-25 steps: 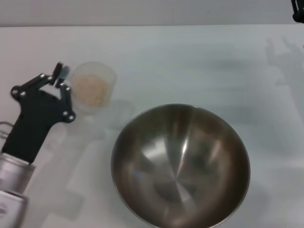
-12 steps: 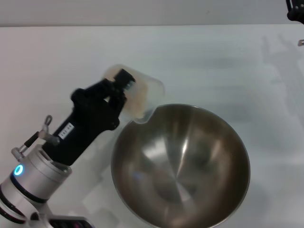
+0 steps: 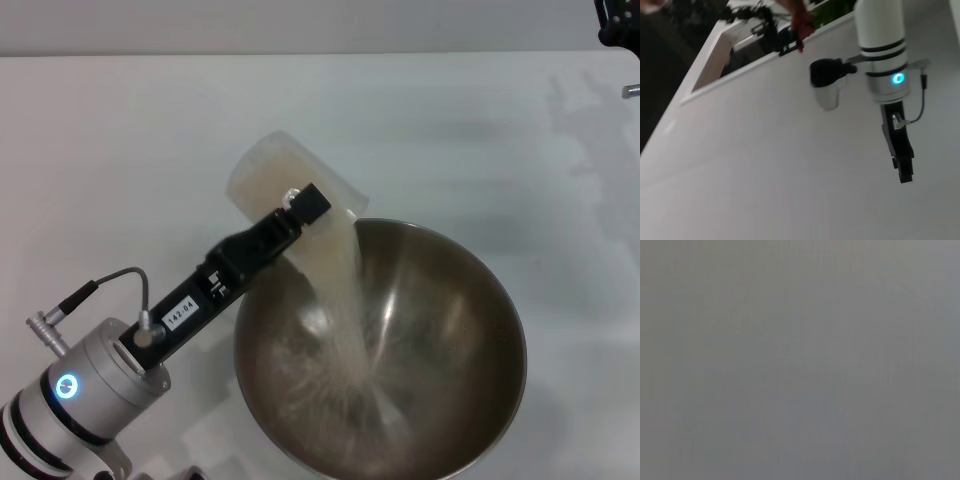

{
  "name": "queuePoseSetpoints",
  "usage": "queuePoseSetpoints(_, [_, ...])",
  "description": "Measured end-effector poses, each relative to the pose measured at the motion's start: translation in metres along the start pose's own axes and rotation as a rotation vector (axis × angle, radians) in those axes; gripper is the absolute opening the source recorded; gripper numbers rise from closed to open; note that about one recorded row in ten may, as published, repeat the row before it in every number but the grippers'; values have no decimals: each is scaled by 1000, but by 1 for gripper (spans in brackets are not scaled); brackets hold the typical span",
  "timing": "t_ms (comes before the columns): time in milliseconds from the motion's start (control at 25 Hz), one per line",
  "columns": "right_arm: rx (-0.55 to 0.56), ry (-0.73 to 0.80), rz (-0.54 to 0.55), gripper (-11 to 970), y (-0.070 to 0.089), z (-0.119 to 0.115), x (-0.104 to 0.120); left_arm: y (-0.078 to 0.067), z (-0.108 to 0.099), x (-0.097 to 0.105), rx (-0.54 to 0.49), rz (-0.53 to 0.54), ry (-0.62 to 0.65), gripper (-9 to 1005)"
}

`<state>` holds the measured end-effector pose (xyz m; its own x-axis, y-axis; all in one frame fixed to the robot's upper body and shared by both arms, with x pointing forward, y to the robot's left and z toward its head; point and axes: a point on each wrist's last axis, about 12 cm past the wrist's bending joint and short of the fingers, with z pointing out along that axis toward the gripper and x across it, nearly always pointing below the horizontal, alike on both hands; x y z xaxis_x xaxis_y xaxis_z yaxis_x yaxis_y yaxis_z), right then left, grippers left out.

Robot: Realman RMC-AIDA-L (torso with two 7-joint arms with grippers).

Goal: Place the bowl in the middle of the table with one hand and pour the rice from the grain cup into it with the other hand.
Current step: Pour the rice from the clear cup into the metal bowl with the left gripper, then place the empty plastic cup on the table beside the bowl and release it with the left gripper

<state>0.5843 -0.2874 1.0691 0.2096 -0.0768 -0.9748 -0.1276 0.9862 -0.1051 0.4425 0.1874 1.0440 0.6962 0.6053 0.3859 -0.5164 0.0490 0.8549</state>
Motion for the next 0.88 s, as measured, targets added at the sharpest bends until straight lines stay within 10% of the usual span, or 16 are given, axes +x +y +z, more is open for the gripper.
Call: queuePoseSetpoints(880, [0,13,-38,422,0,-8,4,-1,-11,-10,13,282,-79,31])
